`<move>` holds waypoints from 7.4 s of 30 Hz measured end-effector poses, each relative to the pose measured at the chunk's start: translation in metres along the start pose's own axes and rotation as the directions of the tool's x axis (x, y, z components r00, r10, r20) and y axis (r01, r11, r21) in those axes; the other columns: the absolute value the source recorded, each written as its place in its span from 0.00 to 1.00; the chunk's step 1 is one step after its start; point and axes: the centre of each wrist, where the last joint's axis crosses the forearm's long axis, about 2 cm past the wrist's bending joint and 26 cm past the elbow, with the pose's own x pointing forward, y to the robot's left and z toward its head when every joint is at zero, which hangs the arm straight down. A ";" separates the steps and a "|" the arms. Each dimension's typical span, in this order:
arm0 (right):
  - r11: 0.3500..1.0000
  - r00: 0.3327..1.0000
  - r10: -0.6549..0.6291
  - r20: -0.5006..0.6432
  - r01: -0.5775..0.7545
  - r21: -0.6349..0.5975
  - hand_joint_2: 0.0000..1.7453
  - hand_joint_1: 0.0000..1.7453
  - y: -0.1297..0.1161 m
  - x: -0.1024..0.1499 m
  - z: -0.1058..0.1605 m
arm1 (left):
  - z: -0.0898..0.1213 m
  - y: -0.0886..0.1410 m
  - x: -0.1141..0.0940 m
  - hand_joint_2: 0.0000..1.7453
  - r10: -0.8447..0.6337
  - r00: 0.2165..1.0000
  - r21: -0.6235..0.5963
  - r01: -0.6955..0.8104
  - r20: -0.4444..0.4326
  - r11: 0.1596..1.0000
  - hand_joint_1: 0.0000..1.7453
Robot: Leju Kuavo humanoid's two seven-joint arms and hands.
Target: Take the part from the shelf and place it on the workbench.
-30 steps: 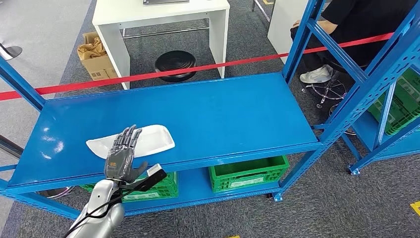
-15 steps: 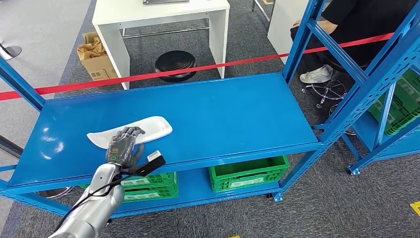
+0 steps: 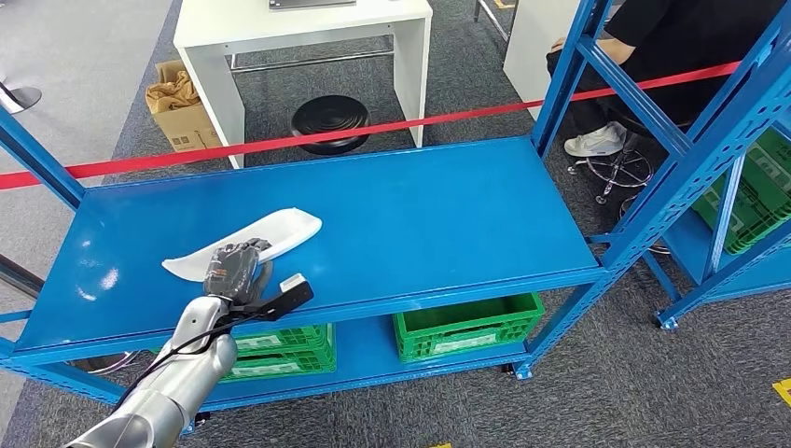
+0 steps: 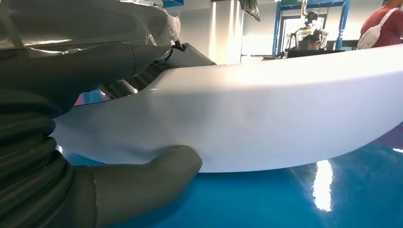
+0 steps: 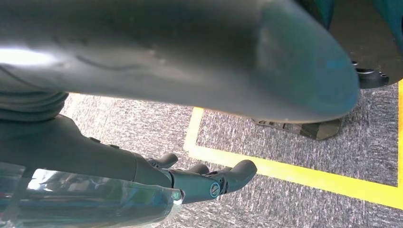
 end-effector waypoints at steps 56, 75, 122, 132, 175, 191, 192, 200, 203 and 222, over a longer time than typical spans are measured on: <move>0.997 0.990 0.065 -0.126 -0.059 0.047 0.00 0.00 -0.004 0.015 -0.004 | 0.053 0.173 0.158 1.00 0.545 -0.499 -0.611 -0.791 0.674 0.031 1.00; 1.000 0.969 0.013 -0.247 -0.016 -0.013 0.00 0.00 -0.017 0.014 -0.003 | 0.045 0.181 0.161 1.00 0.552 -0.472 -0.620 -0.777 0.687 0.107 1.00; 0.995 0.963 -0.066 -0.261 0.046 -0.084 0.00 0.00 -0.077 -0.023 0.014 | 0.019 0.162 0.174 1.00 0.658 -0.398 -0.661 -0.723 0.639 0.204 1.00; 0.997 0.963 -0.082 -0.257 0.076 -0.031 0.00 0.00 -0.059 -0.014 0.009 | 0.005 0.178 0.185 1.00 0.645 -0.379 -0.660 -0.702 0.664 0.267 1.00; 0.999 0.961 -0.039 -0.275 0.035 -0.020 0.00 0.00 -0.068 -0.023 0.012 | 0.027 0.172 0.196 1.00 0.675 -0.443 -0.749 -0.612 0.590 0.253 1.00; 0.999 0.967 -0.036 -0.253 0.025 -0.047 0.00 0.00 -0.078 -0.023 0.014 | 0.030 0.176 0.186 1.00 0.648 -0.471 -0.753 -0.607 0.599 0.254 1.00; 0.999 0.968 -0.031 -0.249 0.020 -0.047 0.00 0.00 -0.079 -0.022 0.014 | 0.030 0.177 0.186 1.00 0.647 -0.470 -0.752 -0.608 0.600 0.256 1.00; 0.999 0.978 -0.019 -0.206 0.013 -0.032 0.00 0.00 -0.077 -0.020 0.013 | 0.029 0.181 0.189 1.00 0.645 -0.486 -0.763 -0.596 0.590 0.250 1.00; 1.000 0.979 -0.019 -0.201 0.014 -0.027 0.00 0.00 -0.075 -0.020 0.013 | 0.029 0.178 0.189 1.00 0.654 -0.487 -0.771 -0.588 0.579 0.245 1.00; 1.000 0.981 0.002 -0.192 -0.004 -0.009 0.00 0.00 -0.070 -0.015 0.010 | 0.027 0.169 0.191 1.00 0.687 -0.469 -0.782 -0.577 0.555 0.237 1.00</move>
